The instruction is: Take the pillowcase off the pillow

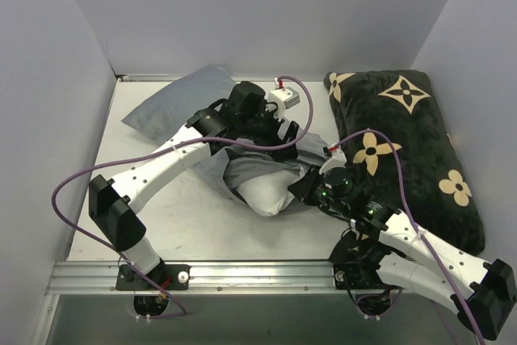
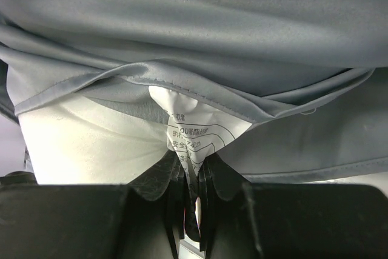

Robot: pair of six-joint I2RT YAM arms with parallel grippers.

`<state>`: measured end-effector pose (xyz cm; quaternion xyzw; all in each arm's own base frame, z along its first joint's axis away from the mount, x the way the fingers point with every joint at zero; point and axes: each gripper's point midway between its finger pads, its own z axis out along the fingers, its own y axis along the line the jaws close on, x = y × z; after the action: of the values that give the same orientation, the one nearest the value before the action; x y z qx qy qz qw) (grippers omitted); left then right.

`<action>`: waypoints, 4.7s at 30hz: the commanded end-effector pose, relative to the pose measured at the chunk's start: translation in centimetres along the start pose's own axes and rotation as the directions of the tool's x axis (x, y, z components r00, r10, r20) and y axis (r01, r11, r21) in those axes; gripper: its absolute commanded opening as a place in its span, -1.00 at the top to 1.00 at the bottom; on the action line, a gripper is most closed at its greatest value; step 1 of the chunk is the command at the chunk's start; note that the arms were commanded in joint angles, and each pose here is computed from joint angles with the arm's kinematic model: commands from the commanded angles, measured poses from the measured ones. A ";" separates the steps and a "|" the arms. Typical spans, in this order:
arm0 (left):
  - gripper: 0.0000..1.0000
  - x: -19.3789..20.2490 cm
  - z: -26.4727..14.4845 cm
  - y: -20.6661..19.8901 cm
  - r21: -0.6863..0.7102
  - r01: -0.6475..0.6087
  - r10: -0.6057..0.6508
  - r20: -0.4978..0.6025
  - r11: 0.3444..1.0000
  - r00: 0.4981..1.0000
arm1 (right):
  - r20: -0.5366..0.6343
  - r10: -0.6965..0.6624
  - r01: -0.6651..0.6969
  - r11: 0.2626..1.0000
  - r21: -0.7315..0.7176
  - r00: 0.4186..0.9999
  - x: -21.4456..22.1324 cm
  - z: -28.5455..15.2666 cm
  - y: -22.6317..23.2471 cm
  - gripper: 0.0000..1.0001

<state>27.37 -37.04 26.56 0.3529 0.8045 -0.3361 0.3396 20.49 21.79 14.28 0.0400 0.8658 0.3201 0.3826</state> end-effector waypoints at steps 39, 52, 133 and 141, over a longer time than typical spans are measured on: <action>1.00 -4.3 3.2 27.5 -0.752 0.340 -0.225 0.256 0.565 0.940 | 0.078 -0.313 0.318 0.946 -0.068 0.947 0.9 -3.0 6.7 1.00; -0.04 -1.7 -0.7 23.6 -0.698 0.323 -0.175 0.277 0.640 0.945 | 0.131 -0.138 0.154 0.980 -0.125 0.982 -8.3 -4.0 9.5 1.00; 1.00 1.2 -10.7 1.1 -0.745 -0.307 0.416 -0.044 0.592 0.908 | 0.008 0.063 -0.055 0.913 -0.403 0.998 -12.0 -6.9 17.5 1.00; 1.00 0.0 -12.3 -0.6 -0.669 -0.244 0.396 0.082 0.702 0.915 | 0.235 -0.113 0.140 0.985 -0.099 0.965 -15.6 -7.0 11.4 -0.29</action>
<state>23.00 -28.66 29.99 0.3545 0.7581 0.0337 0.5463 23.32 25.76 30.78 -0.0013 0.8259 0.3909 0.4063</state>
